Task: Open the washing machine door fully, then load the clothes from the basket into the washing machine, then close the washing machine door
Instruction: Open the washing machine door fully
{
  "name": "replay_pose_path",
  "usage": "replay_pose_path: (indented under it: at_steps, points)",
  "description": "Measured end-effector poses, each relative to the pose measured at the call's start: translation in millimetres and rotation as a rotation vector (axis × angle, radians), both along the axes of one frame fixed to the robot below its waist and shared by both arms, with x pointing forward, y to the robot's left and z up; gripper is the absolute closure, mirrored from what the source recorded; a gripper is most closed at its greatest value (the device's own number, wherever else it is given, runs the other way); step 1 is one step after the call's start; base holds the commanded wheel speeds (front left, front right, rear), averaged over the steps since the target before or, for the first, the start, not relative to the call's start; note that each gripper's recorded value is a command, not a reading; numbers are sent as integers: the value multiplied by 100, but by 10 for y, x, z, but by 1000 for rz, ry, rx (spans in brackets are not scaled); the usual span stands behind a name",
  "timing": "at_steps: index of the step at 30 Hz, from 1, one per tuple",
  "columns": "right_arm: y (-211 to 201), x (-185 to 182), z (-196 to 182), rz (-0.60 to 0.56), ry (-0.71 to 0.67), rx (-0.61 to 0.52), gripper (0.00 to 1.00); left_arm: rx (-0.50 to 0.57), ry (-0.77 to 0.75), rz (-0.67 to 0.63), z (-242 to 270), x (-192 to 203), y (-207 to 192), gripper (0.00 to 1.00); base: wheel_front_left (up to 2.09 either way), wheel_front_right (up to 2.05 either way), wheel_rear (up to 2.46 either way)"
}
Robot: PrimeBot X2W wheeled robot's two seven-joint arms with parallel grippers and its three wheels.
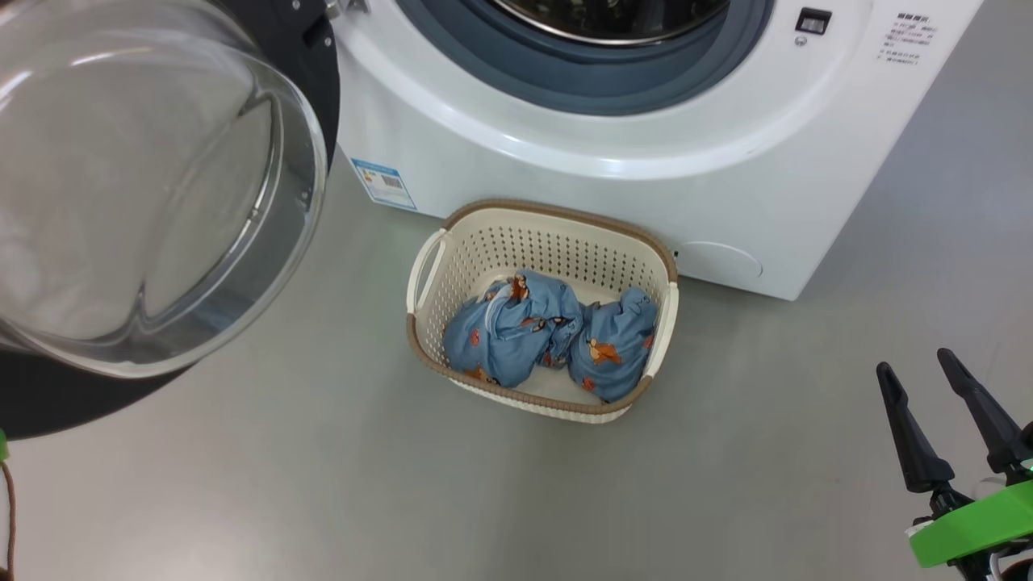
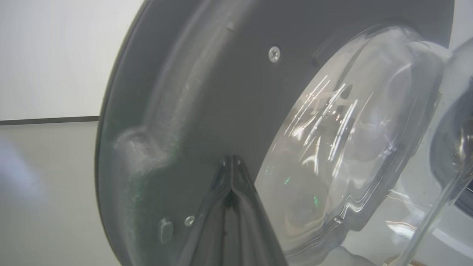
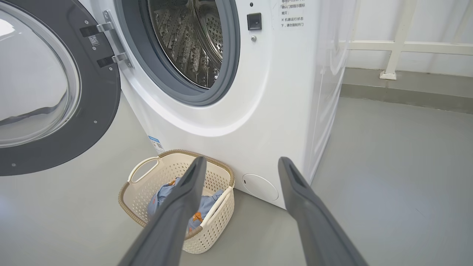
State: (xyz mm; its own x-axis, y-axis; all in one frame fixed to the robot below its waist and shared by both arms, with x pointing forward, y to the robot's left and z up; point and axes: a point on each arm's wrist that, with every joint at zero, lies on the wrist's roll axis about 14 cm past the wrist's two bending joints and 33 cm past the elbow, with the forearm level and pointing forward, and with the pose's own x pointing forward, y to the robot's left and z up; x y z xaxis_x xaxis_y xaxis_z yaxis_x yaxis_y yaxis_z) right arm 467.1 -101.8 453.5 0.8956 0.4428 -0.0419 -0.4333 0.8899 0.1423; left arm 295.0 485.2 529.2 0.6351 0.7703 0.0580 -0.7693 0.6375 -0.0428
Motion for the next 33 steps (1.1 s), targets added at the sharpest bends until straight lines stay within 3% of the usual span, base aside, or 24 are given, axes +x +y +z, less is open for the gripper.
replay_pose_path:
  at_steps: [5,8,9,10,21,33]
  points:
    - [29,-50,132,-3,-25,13,0,2,-26,-29,35,-88,-74,96,0,0,0]
    - [34,-79,212,-2,-42,14,0,-8,-19,-52,-44,-157,-184,43,0,0,0]
    - [40,-90,239,-1,-48,14,0,-14,-21,-59,-67,-176,-225,10,0,0,0]
    - [49,-103,264,3,-53,14,0,-21,-25,-71,-88,-187,-271,1,0,0,0]
    - [-32,-214,450,-19,-93,16,0,-23,-71,-215,-103,-133,-800,0,0,0,0]
    - [-419,-409,459,-129,-87,14,0,-87,-97,-485,-203,321,-1635,0,0,0,0]
